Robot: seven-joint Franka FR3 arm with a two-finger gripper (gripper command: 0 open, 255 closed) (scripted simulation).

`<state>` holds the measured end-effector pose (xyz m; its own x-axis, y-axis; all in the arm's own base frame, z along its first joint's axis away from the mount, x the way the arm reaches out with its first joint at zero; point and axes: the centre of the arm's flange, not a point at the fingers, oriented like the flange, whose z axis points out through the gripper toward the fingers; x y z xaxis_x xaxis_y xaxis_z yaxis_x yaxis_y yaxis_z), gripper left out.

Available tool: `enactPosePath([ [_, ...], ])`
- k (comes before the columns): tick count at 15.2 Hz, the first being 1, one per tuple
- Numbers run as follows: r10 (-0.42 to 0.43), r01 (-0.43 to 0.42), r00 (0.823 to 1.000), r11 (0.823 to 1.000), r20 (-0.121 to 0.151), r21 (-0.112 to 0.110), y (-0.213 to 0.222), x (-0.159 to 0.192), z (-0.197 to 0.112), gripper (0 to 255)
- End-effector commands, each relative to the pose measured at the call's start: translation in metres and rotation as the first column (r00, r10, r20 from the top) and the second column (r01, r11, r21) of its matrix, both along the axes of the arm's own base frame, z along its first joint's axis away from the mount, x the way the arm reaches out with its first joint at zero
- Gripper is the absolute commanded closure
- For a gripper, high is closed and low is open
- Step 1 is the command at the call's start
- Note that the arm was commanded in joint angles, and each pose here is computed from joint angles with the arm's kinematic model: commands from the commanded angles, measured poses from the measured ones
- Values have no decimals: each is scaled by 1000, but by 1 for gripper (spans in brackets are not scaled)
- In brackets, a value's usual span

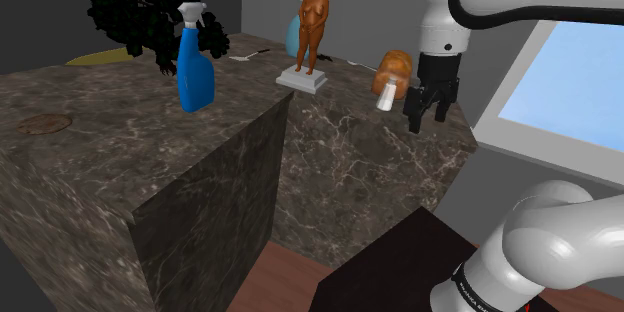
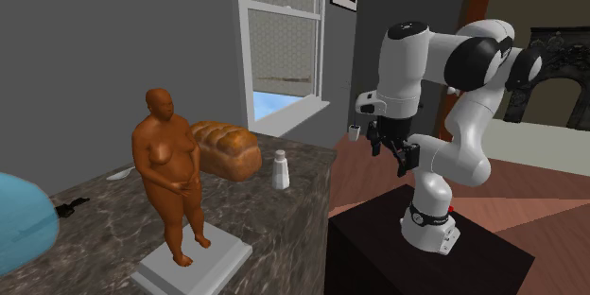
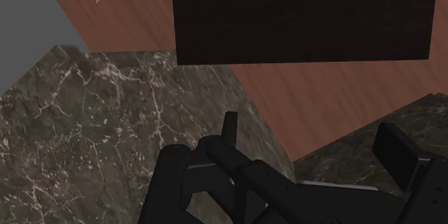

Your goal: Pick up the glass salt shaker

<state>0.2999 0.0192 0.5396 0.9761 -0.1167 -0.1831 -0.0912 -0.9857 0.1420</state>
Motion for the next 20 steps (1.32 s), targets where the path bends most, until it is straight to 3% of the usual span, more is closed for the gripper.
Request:
enactPosePath([
  [1,0,0,1000,1000,0,0,0,0,0,0],
  [20,108,-104,994,979,-14,176,-184,193,32,0],
])
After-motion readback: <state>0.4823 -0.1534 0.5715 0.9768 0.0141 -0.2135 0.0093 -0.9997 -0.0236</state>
